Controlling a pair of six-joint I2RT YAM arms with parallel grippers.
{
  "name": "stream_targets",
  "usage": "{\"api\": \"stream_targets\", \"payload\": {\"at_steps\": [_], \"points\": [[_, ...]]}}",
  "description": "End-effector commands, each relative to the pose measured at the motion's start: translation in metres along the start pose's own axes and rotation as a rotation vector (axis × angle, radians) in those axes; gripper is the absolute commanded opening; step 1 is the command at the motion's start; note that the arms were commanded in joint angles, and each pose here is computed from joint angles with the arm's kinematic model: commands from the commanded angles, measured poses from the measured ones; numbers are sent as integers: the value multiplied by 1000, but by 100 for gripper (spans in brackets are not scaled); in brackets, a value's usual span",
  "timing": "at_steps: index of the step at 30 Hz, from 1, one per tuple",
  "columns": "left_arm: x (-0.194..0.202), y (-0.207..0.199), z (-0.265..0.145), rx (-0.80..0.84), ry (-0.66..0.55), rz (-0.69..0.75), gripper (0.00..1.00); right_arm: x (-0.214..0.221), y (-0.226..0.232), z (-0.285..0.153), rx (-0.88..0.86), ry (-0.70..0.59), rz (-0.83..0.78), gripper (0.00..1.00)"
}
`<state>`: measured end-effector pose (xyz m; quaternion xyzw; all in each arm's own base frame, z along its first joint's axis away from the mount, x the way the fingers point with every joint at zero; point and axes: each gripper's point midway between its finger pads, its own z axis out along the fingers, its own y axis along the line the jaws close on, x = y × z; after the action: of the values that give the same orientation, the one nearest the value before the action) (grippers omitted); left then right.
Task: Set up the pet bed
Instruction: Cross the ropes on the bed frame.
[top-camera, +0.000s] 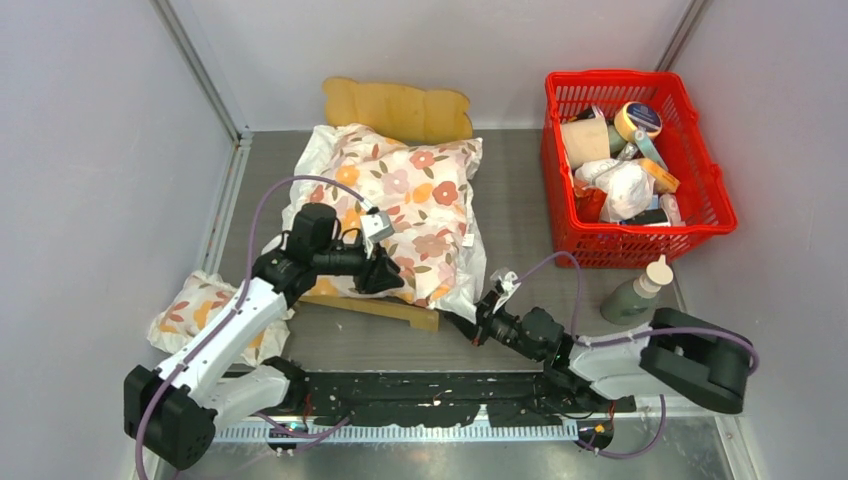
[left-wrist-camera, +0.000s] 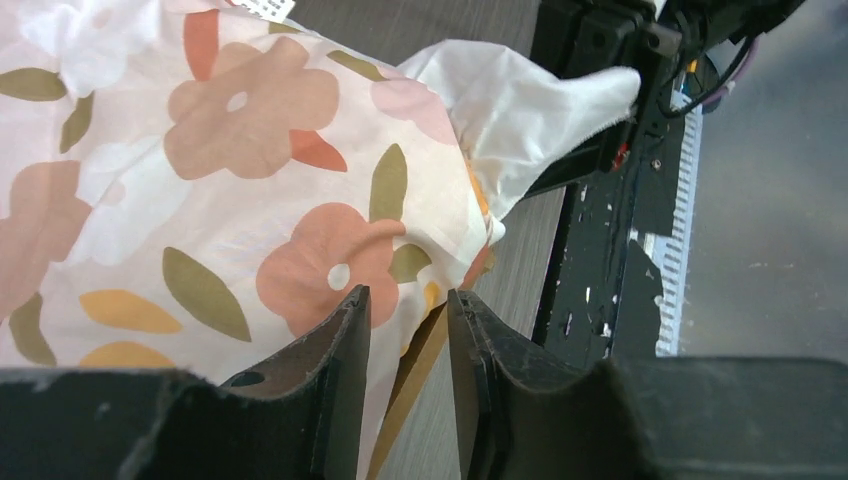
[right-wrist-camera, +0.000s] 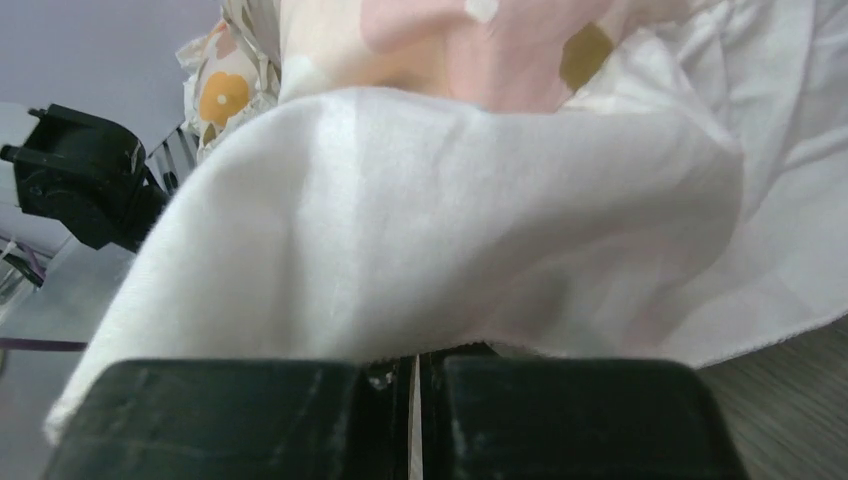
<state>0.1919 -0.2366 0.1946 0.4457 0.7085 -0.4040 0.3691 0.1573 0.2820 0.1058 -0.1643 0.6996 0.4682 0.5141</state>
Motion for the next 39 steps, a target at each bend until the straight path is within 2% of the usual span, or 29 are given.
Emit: {"api": "stream_targets", "payload": {"at_steps": [1, 2, 5, 6, 8, 10, 14, 19, 21, 23, 27, 30, 33, 36, 39], "points": [[-30, 5, -13, -87, -59, -22, 38, 23, -17, -12, 156, 124, 11, 5], [-33, 5, -14, -95, -67, -39, 39, 34, -25, -19, 217, 177, 9, 5], [-40, 9, -14, -121, -78, -72, 41, 26, -28, -32, 277, 171, 55, 5], [-41, 14, -15, -157, -79, -83, 41, 36, -40, -43, 348, 213, 60, 5], [-41, 28, -17, -244, -80, -96, 41, 33, -43, -55, 379, 201, 98, 5], [-41, 32, -16, -265, -88, -64, 41, 36, -45, -62, 381, 195, 128, 5], [-34, 39, -12, -317, -53, 93, 40, 44, -52, -70, 413, 211, 145, 5], [-33, 19, -2, -226, 19, 99, 37, 50, -47, -69, 425, 270, 166, 5], [-30, 20, 0, -267, 42, 112, 37, 46, -46, -71, 455, 290, 168, 5], [-27, 24, -1, -328, 58, 125, 37, 38, -44, -73, 480, 296, 172, 11], [-32, 29, -13, -434, 17, 42, 38, 9, -36, -78, 524, 252, 209, 18], [-39, 25, -25, -467, -40, 21, 38, -20, -21, -75, 480, 179, 235, 23], [-40, 17, -30, -460, -93, -5, 38, -40, 3, -63, 378, 126, 237, 23], [-32, 4, -29, -402, -89, -51, 38, -61, 34, -49, 284, 85, 248, 26], [-20, -3, -25, -371, -88, -106, 37, -64, 54, -35, 260, 95, 225, 30]]}}
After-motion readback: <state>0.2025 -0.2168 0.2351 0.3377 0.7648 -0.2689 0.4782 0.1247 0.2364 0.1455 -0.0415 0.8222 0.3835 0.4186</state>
